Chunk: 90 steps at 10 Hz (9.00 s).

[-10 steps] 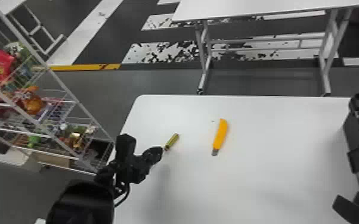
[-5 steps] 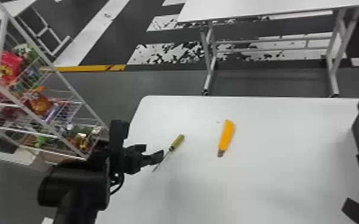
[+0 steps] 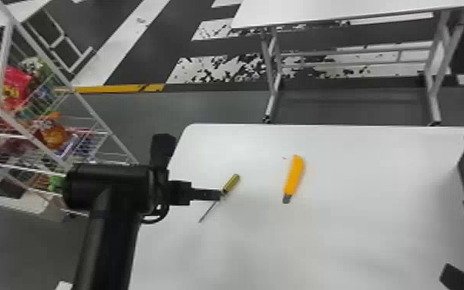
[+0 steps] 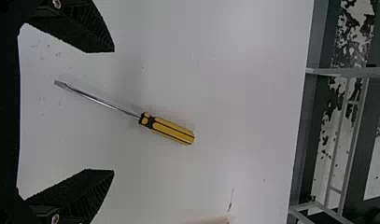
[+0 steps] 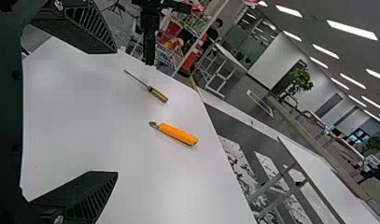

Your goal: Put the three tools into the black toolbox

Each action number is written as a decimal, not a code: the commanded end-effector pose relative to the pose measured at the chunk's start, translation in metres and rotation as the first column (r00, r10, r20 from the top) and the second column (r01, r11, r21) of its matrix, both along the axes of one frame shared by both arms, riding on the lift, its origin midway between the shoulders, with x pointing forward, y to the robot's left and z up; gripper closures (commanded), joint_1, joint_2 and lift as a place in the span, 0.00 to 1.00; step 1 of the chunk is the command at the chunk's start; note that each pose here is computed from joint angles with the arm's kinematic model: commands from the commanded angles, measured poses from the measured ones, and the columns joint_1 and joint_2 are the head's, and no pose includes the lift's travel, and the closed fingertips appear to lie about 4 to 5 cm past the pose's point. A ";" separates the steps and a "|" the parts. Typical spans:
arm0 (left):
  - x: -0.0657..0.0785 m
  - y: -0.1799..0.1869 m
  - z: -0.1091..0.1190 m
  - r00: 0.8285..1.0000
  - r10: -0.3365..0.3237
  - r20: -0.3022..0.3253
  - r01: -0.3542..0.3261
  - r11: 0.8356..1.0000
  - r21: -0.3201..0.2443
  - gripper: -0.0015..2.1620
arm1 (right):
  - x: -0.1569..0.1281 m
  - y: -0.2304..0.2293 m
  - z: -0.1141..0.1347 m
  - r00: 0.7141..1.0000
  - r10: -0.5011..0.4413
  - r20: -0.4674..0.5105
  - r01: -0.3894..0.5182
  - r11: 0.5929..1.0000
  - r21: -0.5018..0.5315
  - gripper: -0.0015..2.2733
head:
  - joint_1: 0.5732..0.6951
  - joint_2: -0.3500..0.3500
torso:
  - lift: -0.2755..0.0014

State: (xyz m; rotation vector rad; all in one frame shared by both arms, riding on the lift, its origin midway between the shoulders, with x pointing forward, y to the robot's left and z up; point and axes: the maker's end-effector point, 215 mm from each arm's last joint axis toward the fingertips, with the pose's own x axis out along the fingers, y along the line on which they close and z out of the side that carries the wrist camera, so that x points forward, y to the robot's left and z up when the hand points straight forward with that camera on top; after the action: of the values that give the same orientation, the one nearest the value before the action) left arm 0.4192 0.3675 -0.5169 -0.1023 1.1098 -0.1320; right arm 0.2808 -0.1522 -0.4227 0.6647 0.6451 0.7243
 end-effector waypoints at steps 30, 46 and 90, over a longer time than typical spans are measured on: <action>-0.001 -0.002 -0.064 0.846 -0.390 -0.364 0.437 0.898 0.054 0.04 | -0.018 -0.019 -0.002 0.999 -0.036 0.008 0.036 0.999 -0.015 0.03 | 1.00 0.95 | 0.81; 0.009 -0.006 -0.083 0.819 -0.409 -0.402 0.502 0.850 0.158 0.30 | -0.010 -0.045 0.001 0.998 -0.059 0.012 0.058 0.998 0.035 0.03 | 1.00 0.90 | 0.81; -0.092 -0.359 0.096 0.844 -0.517 0.143 0.516 0.709 -0.482 0.86 | 0.043 0.003 0.061 0.997 0.020 0.079 -0.020 1.000 0.004 0.03 | 1.00 0.19 | 0.81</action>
State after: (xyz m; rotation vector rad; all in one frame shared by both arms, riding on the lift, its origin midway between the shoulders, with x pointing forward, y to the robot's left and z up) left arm 0.3312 0.0115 -0.4215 -0.2493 1.0533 -0.9308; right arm 0.3232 -0.1486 -0.3621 0.6326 0.5814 0.7692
